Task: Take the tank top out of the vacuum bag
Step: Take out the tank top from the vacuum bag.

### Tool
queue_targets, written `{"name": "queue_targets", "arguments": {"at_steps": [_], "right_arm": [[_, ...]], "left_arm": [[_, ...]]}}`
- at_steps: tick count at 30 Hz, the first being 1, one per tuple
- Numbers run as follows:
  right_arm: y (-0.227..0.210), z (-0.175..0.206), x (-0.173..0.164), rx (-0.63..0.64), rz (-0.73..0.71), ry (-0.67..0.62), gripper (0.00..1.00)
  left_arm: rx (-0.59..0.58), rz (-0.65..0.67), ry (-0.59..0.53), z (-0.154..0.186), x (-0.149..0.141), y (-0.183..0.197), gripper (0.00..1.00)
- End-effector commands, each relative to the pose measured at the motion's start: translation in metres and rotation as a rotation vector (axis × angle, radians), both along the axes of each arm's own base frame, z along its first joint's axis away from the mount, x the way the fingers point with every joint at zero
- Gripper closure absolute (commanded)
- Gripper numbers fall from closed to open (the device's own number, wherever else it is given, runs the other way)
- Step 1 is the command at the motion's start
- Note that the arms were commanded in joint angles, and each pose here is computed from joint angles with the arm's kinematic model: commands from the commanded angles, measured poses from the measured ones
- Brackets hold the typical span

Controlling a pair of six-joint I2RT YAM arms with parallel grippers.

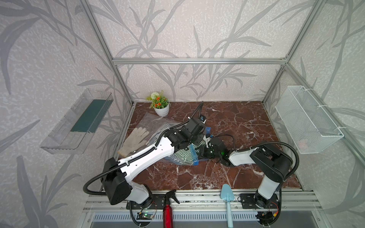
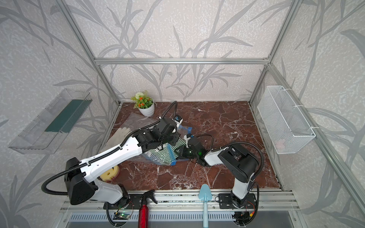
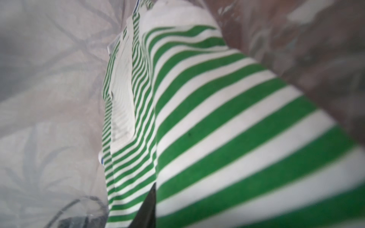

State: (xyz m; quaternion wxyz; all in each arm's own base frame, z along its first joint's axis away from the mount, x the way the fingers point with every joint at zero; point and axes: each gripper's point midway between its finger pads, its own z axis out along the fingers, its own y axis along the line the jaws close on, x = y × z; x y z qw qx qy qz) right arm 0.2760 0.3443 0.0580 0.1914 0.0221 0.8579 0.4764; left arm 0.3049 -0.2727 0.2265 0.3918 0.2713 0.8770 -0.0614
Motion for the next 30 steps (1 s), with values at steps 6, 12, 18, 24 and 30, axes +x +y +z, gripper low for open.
{"name": "queue_targets", "arguments": {"at_steps": [6, 12, 18, 24, 30], "right_arm": [[0.003, 0.025, -0.001, 0.049, 0.005, -0.043, 1.0], [-0.005, 0.05, -0.009, 0.053, 0.001, -0.084, 1.0], [-0.015, 0.07, -0.018, 0.036, 0.003, -0.105, 1.0], [-0.03, 0.085, -0.027, 0.005, -0.013, -0.124, 1.0], [-0.047, 0.102, -0.036, -0.016, -0.042, -0.13, 1.0]], "left_arm": [[-0.01, 0.006, -0.022, 0.011, 0.005, 0.0, 1.0], [-0.004, 0.029, -0.034, 0.013, 0.007, 0.004, 1.0], [0.009, 0.04, -0.052, 0.016, 0.008, 0.009, 1.0], [0.005, 0.042, -0.059, 0.019, 0.007, 0.01, 1.0], [0.001, 0.042, -0.064, 0.021, 0.007, 0.011, 1.0]]}}
